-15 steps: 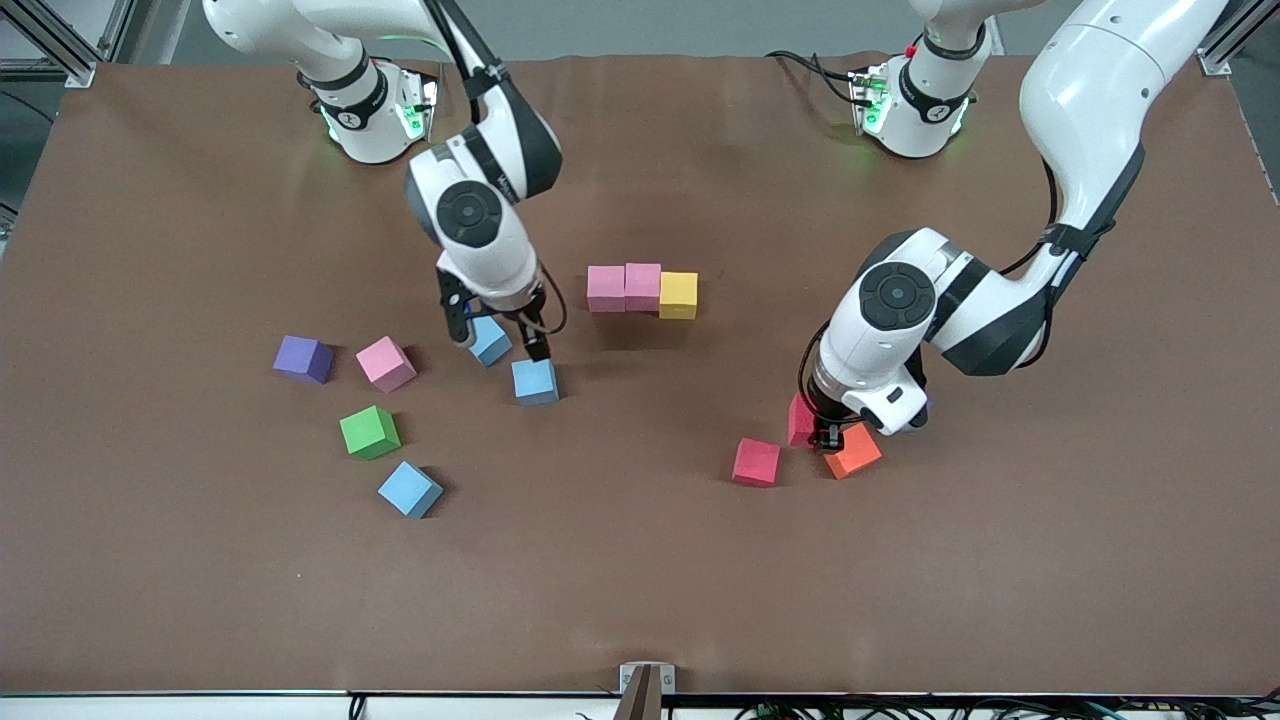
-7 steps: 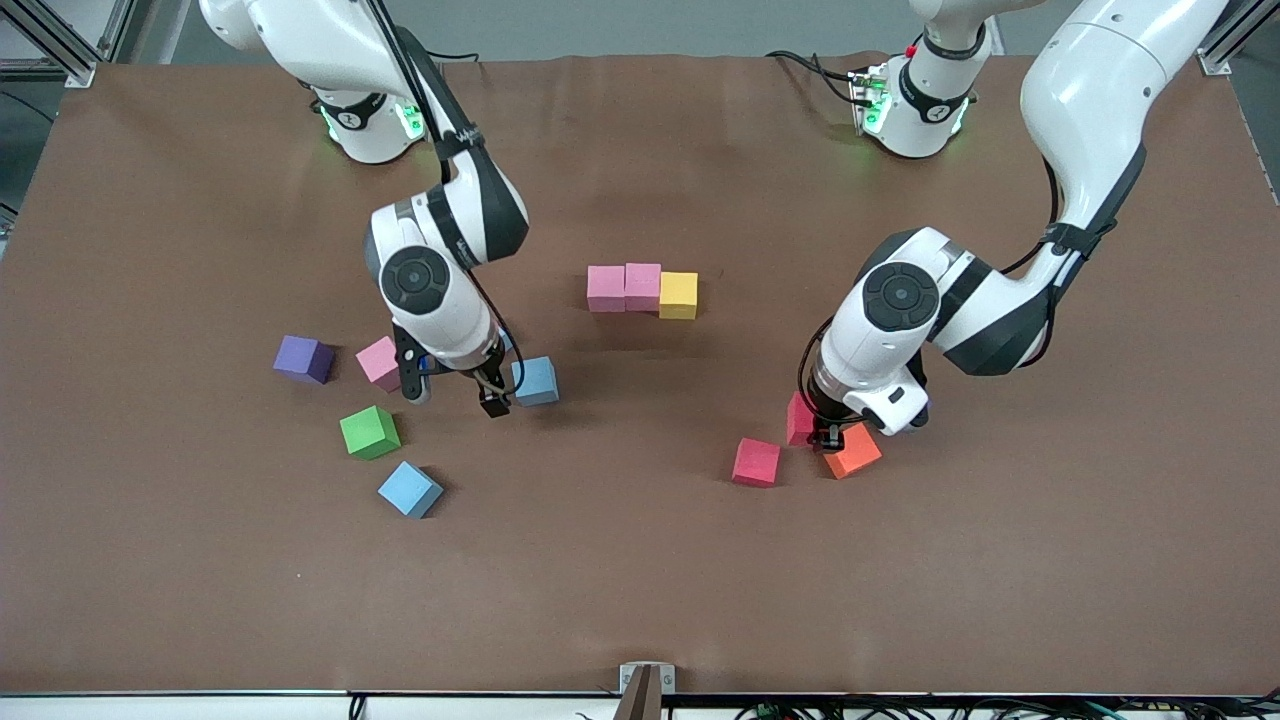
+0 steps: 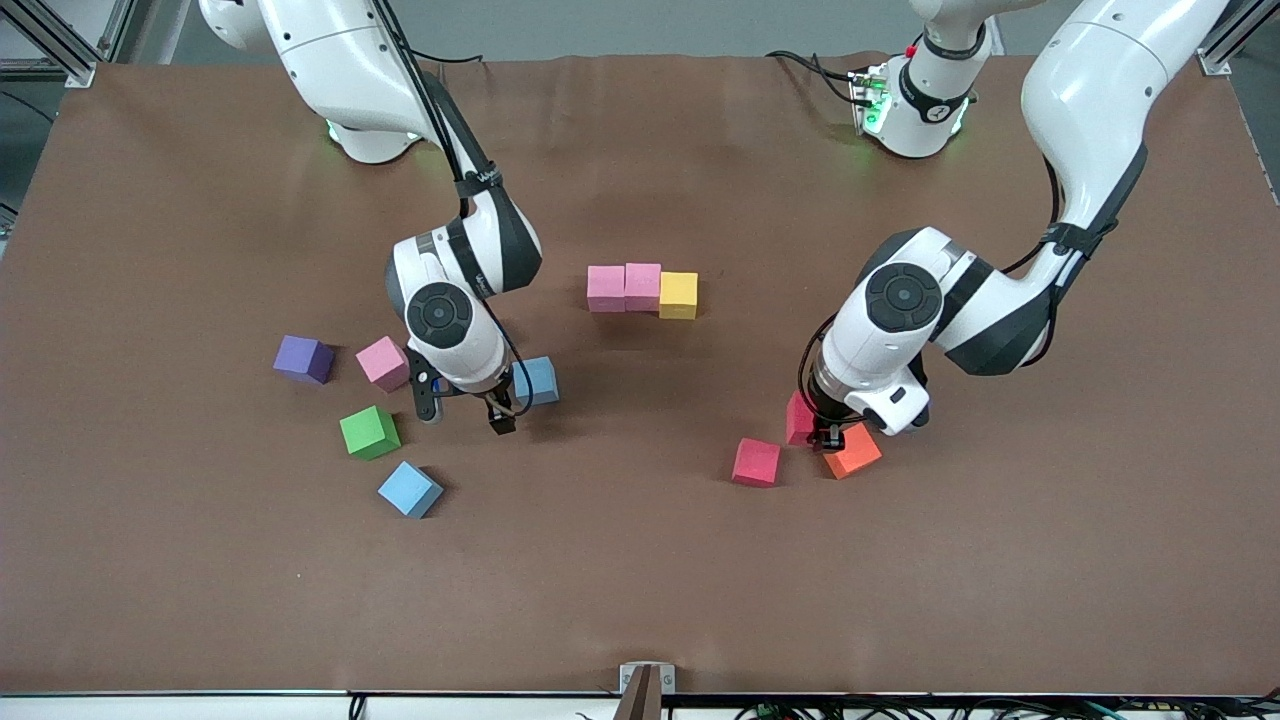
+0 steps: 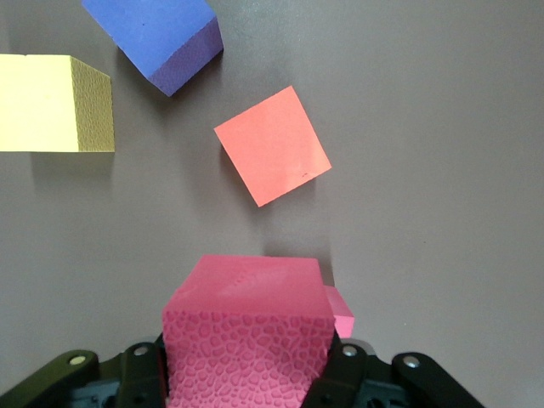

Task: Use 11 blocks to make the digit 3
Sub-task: 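Lower the right gripper onto a blue cube and grasp it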

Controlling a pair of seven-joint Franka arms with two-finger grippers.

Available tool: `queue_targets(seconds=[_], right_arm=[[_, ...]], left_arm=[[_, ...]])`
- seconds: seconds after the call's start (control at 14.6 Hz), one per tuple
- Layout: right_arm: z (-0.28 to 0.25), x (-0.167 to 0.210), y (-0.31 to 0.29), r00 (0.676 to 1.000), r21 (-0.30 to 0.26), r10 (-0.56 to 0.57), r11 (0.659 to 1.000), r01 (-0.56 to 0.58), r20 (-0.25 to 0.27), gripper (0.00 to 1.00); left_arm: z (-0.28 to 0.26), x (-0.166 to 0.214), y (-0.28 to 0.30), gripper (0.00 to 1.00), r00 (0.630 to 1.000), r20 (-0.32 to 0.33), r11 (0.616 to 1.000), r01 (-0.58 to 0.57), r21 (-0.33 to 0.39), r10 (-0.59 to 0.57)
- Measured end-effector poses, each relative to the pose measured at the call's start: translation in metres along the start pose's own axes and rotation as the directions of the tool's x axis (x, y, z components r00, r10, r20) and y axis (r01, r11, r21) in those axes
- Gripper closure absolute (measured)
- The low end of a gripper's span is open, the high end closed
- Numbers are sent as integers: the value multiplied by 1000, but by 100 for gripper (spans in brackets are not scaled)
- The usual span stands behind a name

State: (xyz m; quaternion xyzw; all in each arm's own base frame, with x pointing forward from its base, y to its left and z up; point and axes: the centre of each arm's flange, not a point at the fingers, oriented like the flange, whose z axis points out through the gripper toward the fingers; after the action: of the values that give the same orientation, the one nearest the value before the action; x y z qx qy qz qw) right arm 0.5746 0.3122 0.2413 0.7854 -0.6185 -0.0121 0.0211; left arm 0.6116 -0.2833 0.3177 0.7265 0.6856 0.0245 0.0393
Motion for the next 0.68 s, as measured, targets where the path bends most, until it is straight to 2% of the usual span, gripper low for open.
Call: queue_targets(seconds=[0.21,0.68], right_arm=[[5,-4,0,999,-1,24,1000,-24,32,0],[13,-16,4,995,-19,94,995,-93,46,0]], left_arm=[[0,2,1,41,1000,-1,1000,4,0,-4],[0,3,1,41,1000,-1,1000,5,0,-5]])
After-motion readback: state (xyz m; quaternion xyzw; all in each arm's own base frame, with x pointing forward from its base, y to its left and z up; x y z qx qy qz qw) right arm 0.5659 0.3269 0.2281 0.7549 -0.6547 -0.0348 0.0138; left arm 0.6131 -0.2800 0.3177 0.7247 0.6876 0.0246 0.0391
